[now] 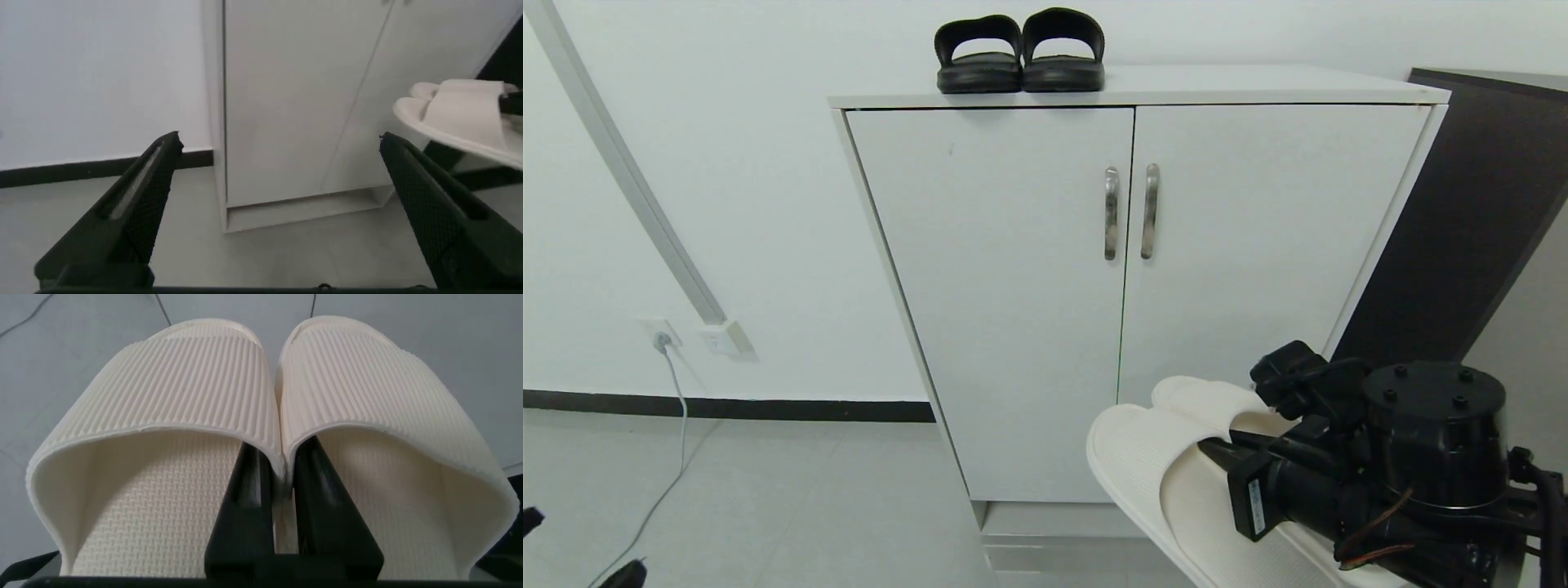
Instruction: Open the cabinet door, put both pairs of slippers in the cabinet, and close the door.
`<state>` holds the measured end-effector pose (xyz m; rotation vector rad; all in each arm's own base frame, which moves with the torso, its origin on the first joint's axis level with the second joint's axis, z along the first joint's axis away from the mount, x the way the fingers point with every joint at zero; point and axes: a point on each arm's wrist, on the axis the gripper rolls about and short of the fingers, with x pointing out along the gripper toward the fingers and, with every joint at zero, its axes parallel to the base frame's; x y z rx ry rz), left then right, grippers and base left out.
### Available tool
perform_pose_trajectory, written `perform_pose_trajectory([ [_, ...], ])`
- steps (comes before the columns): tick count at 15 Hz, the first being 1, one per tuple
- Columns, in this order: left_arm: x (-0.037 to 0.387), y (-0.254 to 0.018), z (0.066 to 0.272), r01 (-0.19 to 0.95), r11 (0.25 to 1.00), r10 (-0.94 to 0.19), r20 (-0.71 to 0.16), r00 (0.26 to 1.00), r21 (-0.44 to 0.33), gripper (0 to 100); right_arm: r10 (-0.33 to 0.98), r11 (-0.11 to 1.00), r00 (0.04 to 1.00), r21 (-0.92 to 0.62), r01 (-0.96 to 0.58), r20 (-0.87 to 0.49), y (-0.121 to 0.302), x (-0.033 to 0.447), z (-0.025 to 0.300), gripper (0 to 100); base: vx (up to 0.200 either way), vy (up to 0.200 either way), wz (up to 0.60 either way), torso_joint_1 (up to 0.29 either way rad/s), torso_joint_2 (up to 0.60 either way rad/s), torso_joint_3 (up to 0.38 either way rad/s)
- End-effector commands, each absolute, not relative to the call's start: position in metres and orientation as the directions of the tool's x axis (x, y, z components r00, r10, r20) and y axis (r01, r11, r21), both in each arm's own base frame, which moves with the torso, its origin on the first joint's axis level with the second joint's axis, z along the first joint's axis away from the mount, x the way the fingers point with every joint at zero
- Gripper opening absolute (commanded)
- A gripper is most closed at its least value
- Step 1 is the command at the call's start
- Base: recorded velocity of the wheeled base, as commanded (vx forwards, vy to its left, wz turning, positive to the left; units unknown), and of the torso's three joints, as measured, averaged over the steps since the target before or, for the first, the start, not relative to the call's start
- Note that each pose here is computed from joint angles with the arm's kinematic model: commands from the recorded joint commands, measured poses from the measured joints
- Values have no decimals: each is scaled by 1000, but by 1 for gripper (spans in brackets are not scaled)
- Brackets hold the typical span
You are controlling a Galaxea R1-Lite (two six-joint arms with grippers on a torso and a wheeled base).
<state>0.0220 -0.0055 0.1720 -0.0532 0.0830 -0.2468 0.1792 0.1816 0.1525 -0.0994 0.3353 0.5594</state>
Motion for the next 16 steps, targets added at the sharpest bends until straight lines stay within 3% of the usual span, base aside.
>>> perform_pose_trajectory([
  [1, 73, -7, 186, 291, 953, -300, -139, 944, -87, 100, 515, 837, 788, -2, -548, -338, 184, 176, 153, 0, 0, 0, 0, 0, 0, 0],
  [5, 127, -26, 199, 441, 894, -447, -98, 889, -78, 100, 518, 836, 789, 1, -549, -332, 185, 176, 154, 0, 0, 0, 0, 0, 0, 0],
  [9, 182, -79, 220, 560, 825, -566, -87, 820, -80, 100, 518, 836, 789, 1, -549, -331, 185, 177, 154, 0, 0, 0, 0, 0, 0, 0],
  [12, 200, -128, 241, 664, 728, -679, -44, 733, -172, 100, 518, 836, 789, 1, -549, -329, 185, 176, 155, 0, 0, 0, 0, 0, 0, 0],
  [16, 230, -185, 250, 747, 633, -766, -22, 642, -203, 100, 516, 837, 789, 0, -547, -333, 184, 176, 154, 0, 0, 0, 0, 0, 0, 0],
])
